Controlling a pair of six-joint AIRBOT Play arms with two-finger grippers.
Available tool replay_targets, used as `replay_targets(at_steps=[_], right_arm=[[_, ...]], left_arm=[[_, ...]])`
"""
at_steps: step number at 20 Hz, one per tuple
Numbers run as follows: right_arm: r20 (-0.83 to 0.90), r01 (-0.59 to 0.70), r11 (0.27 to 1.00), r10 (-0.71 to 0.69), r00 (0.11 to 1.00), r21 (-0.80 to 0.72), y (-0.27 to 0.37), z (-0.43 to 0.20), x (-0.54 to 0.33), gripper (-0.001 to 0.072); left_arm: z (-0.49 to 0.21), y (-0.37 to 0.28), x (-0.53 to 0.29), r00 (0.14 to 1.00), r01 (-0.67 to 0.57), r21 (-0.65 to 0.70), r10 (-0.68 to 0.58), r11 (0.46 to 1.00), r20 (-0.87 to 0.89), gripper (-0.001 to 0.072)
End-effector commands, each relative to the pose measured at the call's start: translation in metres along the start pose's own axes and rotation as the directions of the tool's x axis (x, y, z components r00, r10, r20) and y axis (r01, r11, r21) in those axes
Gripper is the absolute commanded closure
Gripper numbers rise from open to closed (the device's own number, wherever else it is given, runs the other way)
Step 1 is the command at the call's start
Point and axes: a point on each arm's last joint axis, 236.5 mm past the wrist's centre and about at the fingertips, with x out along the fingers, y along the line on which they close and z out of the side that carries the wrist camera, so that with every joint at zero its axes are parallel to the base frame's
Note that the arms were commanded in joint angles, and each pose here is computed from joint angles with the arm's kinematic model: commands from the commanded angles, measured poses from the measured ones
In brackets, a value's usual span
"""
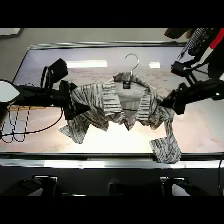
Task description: Fold the clothes and pants, and hang the long-sleeved shirts on hangers.
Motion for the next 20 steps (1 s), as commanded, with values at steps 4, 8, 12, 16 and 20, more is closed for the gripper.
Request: replay_targets(at_steps=[4,8,12,16,20], right_arm=[[-0.060,0.190,0.981,-0.192,0.980,-0.048,0.033,0.002,-0.062,0.0689],[-0.069,0.327,0.944,-0.329,0.942,-0.037,0.039,0.003,-0.091,0.0689],[-0.048,0.491,0.866,-0.488,0.871,0.097,0.036,0.008,-0.124,0.0686],[-0.109,0.638,0.696,-0.643,0.758,0.329,0.034,-0.009,-0.163,0.0685],[-0.117,0.638,0.549,-0.702,0.703,0.540,0.046,-0.013,-0.184,0.0685]], left_arm=[[0.012,0.026,-0.002,0.993,-0.100,-0.148,0.109,0.984,0.052,0.0157],[-0.008,0.057,-0.011,0.974,-0.217,-0.386,0.226,0.897,-0.020,0.0157],[-0.025,0.098,-0.035,0.938,-0.277,-0.688,0.343,0.671,-0.043,0.0158],[-0.030,0.106,-0.043,0.930,-0.281,-0.732,0.364,0.620,-0.049,0.0159],[-0.030,0.106,-0.043,0.930,-0.281,-0.733,0.365,0.620,-0.048,0.0160]])
